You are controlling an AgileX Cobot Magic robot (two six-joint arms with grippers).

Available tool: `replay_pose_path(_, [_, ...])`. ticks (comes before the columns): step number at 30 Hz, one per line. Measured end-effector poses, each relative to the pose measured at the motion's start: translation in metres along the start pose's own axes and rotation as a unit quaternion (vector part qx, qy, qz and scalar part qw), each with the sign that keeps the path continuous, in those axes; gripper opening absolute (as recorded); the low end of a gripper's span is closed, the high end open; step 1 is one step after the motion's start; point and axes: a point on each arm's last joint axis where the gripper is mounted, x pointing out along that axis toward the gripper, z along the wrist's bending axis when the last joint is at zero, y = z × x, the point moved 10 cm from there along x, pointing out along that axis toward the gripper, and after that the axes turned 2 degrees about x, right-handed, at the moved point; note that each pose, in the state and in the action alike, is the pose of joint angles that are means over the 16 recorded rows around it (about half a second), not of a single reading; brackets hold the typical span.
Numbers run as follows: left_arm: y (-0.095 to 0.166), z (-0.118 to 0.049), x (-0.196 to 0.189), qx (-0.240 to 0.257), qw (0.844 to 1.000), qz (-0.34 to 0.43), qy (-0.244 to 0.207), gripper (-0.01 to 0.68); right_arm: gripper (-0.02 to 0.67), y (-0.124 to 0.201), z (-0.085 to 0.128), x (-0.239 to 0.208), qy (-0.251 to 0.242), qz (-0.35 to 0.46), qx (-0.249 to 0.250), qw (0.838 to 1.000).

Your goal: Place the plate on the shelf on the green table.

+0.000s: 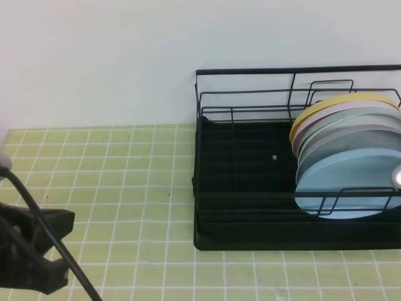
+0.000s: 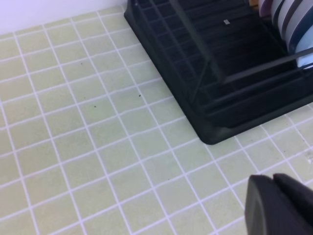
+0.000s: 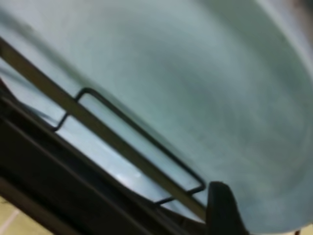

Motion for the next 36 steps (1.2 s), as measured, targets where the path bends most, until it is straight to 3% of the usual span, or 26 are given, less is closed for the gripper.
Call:
replay_pose_path(7, [0.001, 0.001, 0.0, 0.005, 1.0, 0.002, -0.002, 0.0, 0.324, -0.005, 0.006, -0.016, -0.013, -0.032, 0.042, 0.999])
replay_pose_path(19, [0.001, 0.001, 0.0, 0.01, 1.0, 0.002, -0.004, 0.0, 0.266, -0.009, -0.027, -0.049, 0.062, -0.057, 0.098, 0.992])
replay_pose_path(24, [0.001, 0.001, 0.0, 0.008, 1.0, 0.001, -0.002, -0.001, 0.199, -0.013, -0.037, -0.062, 0.08, -0.074, 0.13, 0.986])
replay_pose_path(30, [0.001, 0.0, 0.003, 0.0, 1.0, -0.007, 0.001, 0.0, 0.099, -0.037, -0.035, -0.094, 0.055, -0.156, 0.176, 0.97])
replay_pose_path(36, [0.007, -0.001, 0.014, -0.023, 0.999, -0.023, 0.011, 0.0, 0.014, -0.05, -0.028, -0.146, 0.028, -0.259, 0.215, 0.941])
